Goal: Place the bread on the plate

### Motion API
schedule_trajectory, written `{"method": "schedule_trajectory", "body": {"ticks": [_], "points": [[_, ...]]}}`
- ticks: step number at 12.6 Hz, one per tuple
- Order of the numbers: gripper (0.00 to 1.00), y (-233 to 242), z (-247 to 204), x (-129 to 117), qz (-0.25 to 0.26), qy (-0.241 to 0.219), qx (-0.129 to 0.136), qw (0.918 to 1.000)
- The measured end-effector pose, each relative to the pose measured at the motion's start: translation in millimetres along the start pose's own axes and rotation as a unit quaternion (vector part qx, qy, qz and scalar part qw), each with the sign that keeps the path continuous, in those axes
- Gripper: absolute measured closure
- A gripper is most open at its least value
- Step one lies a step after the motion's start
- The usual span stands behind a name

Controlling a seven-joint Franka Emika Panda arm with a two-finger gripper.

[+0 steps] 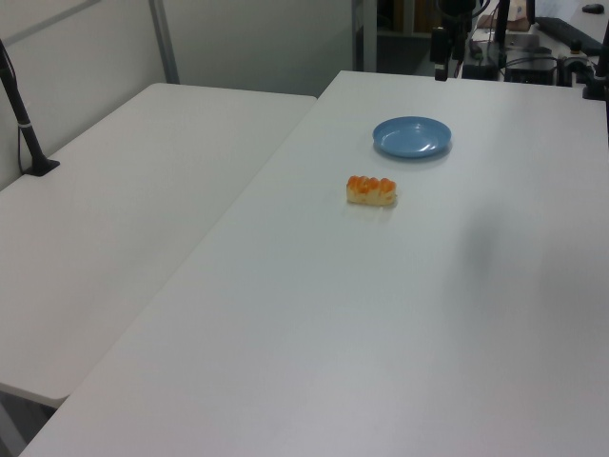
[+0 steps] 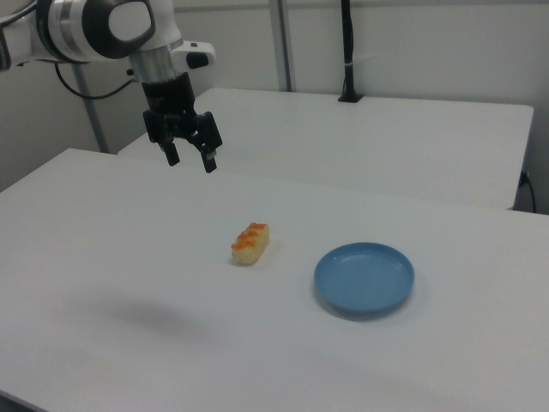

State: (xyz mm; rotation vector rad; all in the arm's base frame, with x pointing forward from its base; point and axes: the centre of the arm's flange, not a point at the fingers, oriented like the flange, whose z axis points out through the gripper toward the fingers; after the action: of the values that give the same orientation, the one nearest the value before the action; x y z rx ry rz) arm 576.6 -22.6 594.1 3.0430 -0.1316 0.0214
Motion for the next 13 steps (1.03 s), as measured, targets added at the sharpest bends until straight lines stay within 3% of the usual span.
{"method": "schedule_trajectory", "body": {"ticks": [13], "points": [[0.0,-1.7,9.6,4.1,-0.014,-0.008,-0.001,0.9999]]}}
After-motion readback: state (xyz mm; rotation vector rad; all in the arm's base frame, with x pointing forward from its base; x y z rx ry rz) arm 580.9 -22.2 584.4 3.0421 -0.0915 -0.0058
